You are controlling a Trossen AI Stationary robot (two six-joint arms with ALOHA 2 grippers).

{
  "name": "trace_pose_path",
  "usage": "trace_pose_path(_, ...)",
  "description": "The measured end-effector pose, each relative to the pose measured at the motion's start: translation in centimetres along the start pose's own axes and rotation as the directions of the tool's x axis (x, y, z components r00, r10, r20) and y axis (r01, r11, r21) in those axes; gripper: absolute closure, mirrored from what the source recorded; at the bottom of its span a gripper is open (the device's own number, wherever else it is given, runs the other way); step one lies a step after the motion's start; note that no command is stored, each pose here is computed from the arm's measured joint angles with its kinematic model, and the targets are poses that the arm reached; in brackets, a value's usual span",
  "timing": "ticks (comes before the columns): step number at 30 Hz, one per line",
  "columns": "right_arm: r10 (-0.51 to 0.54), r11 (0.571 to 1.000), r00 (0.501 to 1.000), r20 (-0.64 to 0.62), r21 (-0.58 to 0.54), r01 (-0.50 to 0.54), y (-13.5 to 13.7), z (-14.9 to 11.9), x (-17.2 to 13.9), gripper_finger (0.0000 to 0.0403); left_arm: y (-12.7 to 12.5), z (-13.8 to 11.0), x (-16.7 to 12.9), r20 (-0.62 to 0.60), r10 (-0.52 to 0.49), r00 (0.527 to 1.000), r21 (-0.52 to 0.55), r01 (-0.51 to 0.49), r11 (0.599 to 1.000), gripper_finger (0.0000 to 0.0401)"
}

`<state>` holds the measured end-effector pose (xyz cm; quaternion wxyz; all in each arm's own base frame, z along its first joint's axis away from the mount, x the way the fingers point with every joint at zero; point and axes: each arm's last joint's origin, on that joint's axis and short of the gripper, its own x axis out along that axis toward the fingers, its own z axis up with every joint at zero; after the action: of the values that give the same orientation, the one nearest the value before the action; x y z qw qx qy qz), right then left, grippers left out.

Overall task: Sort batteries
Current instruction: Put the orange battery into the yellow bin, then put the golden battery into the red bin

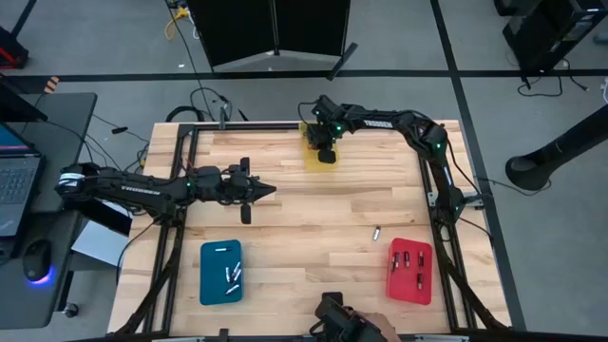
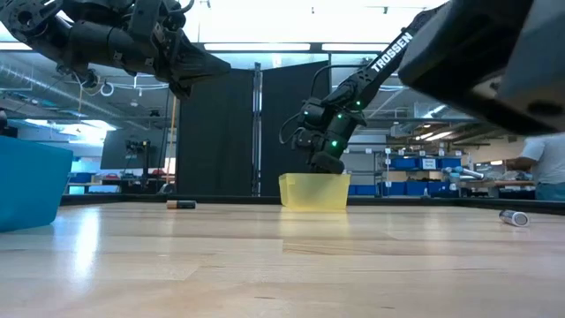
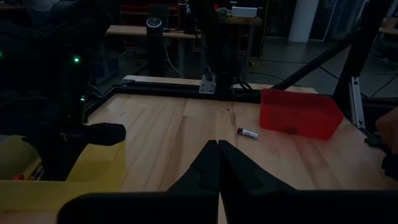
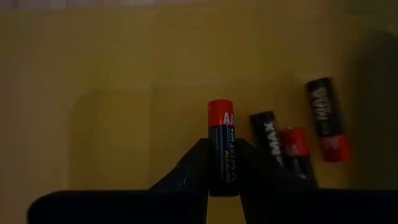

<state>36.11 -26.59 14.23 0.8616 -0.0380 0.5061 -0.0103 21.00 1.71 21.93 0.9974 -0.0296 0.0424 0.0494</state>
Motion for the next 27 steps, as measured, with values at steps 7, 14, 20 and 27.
trace_pose_path(7,-0.017,1.000,1.000,-0.009,0.007,0.017,0.0,0.0,0.0,0.0301,0.0,0.0,0.0,-0.004,0.001,1.000,-0.003,-0.001,1.000,0.0396)
trace_pose_path(14,-0.060,0.998,0.997,-0.051,0.025,0.062,0.0,-0.2,0.1,0.0264,0.0,-0.1,0.0,-0.006,0.001,1.000,-0.003,-0.001,1.000,0.0396)
trace_pose_path(20,-0.115,0.993,0.991,-0.063,0.004,0.115,0.5,0.8,-1.0,0.0249,0.0,-0.1,0.0,-0.010,0.001,1.000,-0.003,-0.001,1.000,0.0396)
trace_pose_path(27,-0.121,0.992,0.992,-0.016,-0.022,0.121,2.5,3.0,-5.4,0.0260,0.0,-0.1,0.0,-0.012,0.001,1.000,-0.004,-0.001,1.000,0.0396)
